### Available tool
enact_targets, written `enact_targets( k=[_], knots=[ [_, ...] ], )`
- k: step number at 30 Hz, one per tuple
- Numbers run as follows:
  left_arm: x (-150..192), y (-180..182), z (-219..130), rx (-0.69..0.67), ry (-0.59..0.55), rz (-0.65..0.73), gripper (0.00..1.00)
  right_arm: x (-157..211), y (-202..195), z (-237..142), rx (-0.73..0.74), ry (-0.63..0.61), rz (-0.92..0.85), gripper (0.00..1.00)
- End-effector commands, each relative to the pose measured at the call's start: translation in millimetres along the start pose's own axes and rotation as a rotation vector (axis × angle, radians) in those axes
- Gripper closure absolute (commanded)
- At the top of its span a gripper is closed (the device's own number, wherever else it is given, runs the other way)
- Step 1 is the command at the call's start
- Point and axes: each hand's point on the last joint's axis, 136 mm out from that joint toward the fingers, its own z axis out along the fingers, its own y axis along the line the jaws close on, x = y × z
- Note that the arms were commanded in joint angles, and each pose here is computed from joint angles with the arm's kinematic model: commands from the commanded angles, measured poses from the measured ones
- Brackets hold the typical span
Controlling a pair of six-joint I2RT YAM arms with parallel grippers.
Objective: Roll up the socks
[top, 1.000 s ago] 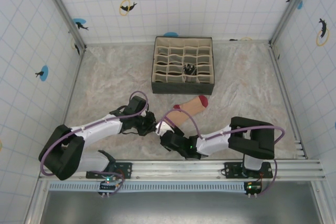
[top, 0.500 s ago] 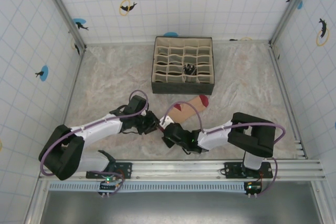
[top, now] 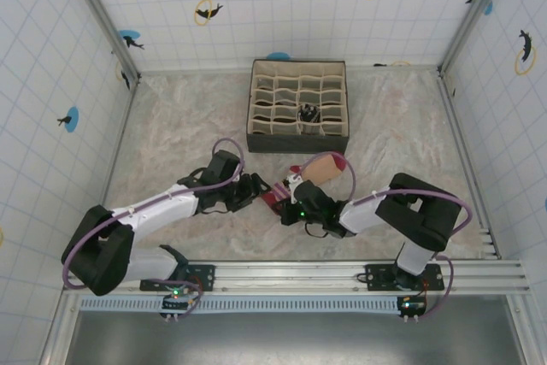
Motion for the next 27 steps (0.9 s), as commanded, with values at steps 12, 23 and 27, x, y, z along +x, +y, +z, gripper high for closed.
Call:
enact_targets(
  k=[12, 23, 27],
  knots=[
    [-2.5, -11.1, 12.0, 0.095, -0.033, 0.128, 0.49, 13.7, -26.1, -5.5, -0.054, 0.059, 0.527, 1.00],
    [2.7, -10.4, 29.4, 0.092, -0.015, 0.129, 0.57, 25.8, -44.7, -10.5, -0.033, 0.061, 0.729, 1.00],
    [2.4, -9.3, 35.2, 0.080, -0.014, 0.126, 0.58, 26.1, -46.0, -11.5, -0.033, 0.056, 0.741, 1.00]
  ],
)
